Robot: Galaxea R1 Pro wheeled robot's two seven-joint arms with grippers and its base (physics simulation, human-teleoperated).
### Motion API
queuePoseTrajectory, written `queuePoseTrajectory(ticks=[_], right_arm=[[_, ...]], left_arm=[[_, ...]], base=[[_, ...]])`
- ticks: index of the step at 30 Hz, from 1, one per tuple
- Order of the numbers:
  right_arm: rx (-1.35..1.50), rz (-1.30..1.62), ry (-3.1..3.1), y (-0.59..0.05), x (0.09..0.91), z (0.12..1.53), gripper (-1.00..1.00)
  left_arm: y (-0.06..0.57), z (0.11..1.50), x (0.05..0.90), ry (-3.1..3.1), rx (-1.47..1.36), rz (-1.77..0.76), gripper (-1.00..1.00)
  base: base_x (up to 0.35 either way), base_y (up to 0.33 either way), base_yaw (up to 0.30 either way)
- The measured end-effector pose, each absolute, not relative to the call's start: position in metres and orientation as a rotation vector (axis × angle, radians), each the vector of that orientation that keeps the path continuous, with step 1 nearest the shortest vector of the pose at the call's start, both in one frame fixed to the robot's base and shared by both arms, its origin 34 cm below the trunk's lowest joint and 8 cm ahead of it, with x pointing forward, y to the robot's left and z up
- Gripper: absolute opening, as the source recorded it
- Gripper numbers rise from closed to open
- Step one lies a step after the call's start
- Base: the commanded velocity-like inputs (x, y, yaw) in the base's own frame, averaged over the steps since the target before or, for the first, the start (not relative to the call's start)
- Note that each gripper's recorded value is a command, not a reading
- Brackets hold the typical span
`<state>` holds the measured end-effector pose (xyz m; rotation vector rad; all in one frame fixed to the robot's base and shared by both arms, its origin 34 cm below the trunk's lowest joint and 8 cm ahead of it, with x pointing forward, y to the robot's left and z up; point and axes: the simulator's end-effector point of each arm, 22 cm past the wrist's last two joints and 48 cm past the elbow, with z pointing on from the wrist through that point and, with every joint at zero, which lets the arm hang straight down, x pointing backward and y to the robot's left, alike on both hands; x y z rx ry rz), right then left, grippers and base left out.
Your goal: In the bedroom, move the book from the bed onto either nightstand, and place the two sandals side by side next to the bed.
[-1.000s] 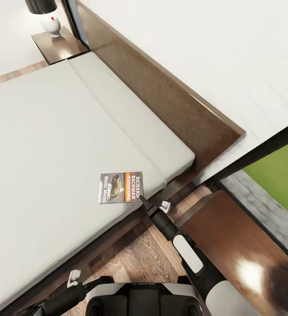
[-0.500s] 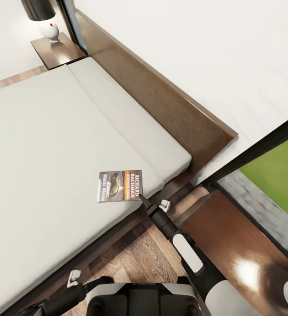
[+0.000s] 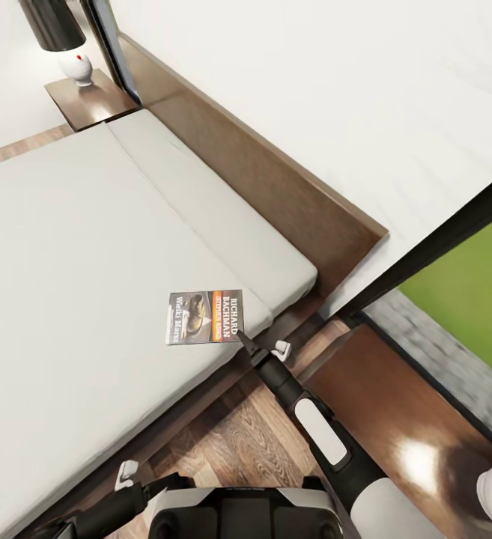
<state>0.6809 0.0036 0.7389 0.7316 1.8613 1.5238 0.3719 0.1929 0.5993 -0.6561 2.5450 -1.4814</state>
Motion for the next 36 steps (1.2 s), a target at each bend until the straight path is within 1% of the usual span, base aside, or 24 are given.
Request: queuePoseTrajectory(ticks=[9, 36], right_arm=[[0.719, 1.525, 1.852, 0.004, 0.684, 0.746, -1.00], [0.713, 1.528, 1.846, 0.005, 0.686, 0.752, -1.00]], left_arm=[[0.193, 0.603, 0.377, 2.534, -0.643, -1.481, 1.00], [0.193, 0.605, 0.380, 2.527, -0.637, -1.480, 1.00]], base=[[0.000, 0.000, -0.072], [0.000, 0.000, -0.002]])
